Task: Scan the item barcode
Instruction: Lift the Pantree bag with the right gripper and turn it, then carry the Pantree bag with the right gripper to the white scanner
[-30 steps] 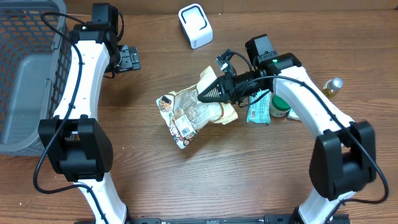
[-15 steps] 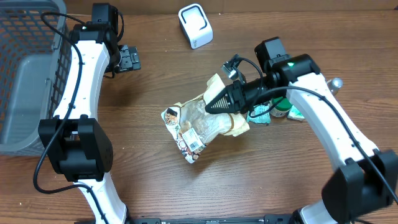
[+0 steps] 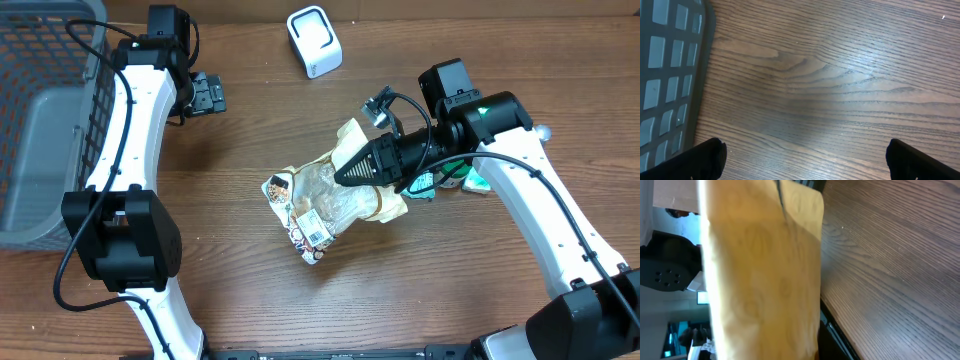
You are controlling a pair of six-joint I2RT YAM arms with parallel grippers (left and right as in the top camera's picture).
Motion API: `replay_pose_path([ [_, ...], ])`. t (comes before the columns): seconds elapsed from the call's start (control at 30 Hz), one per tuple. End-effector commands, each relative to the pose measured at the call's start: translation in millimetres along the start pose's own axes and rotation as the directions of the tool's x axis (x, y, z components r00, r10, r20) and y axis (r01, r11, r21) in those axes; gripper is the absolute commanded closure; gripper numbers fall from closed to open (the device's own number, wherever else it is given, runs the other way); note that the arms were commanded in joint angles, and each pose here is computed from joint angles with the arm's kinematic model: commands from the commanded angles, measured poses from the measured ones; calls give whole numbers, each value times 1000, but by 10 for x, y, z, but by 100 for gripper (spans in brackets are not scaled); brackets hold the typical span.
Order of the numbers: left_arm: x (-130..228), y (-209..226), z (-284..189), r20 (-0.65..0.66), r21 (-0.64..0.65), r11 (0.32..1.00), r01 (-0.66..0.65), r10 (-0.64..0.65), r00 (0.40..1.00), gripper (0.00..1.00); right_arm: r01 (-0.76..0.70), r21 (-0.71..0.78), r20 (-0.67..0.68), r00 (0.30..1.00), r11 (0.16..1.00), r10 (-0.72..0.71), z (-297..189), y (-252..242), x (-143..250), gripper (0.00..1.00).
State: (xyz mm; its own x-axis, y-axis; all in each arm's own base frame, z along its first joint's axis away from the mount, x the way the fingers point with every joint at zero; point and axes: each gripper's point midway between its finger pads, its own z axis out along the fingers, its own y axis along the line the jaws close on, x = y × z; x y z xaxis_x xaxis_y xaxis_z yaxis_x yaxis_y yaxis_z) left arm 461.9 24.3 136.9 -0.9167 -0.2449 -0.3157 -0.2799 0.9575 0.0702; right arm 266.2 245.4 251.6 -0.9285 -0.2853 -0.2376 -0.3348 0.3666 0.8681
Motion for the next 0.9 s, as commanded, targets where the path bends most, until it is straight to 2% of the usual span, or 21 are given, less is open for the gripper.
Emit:
replay_pose_path([
  [0.0, -13, 13, -19, 8, -7, 1000, 0, 1, 1000, 0, 57, 24, 29, 998, 998, -57, -71, 65, -34, 96],
  [0.17, -13, 13, -19, 8, -7, 1000, 0, 1, 1000, 0, 72, 192, 39, 996, 979, -81, -76, -215, -100, 96],
  [0.47, -12, 13, -18, 8, -8, 1000, -1, 1, 1000, 0, 153, 446, 51, 979, 882, -195, 62, -592, -392, 96],
  [0.53, -12, 13, -18, 8, -8, 1000, -1, 1, 1000, 0, 151, 532, 70, 973, 833, -221, 103, -712, -520, 96],
  [0.57, -13, 13, -19, 8, -7, 1000, -1, 1, 1000, 0, 157, 608, 78, 964, 778, -256, 122, -821, -631, 96],
  [0.73, -12, 13, -18, 8, -8, 1000, -1, 1, 1000, 0, 183, 762, 80, 926, 622, -370, 197, -1063, -959, 96],
  [0.8, -13, 13, -19, 8, -7, 1000, -1, 1, 1000, 0, 233, 800, 49, 893, 553, -447, 236, -1104, -1103, 96],
  [0.87, -13, 13, -19, 8, -7, 1000, -1, 1, 1000, 0, 314, 834, -12, 832, 453, -555, 231, -1063, -1271, 96],
])
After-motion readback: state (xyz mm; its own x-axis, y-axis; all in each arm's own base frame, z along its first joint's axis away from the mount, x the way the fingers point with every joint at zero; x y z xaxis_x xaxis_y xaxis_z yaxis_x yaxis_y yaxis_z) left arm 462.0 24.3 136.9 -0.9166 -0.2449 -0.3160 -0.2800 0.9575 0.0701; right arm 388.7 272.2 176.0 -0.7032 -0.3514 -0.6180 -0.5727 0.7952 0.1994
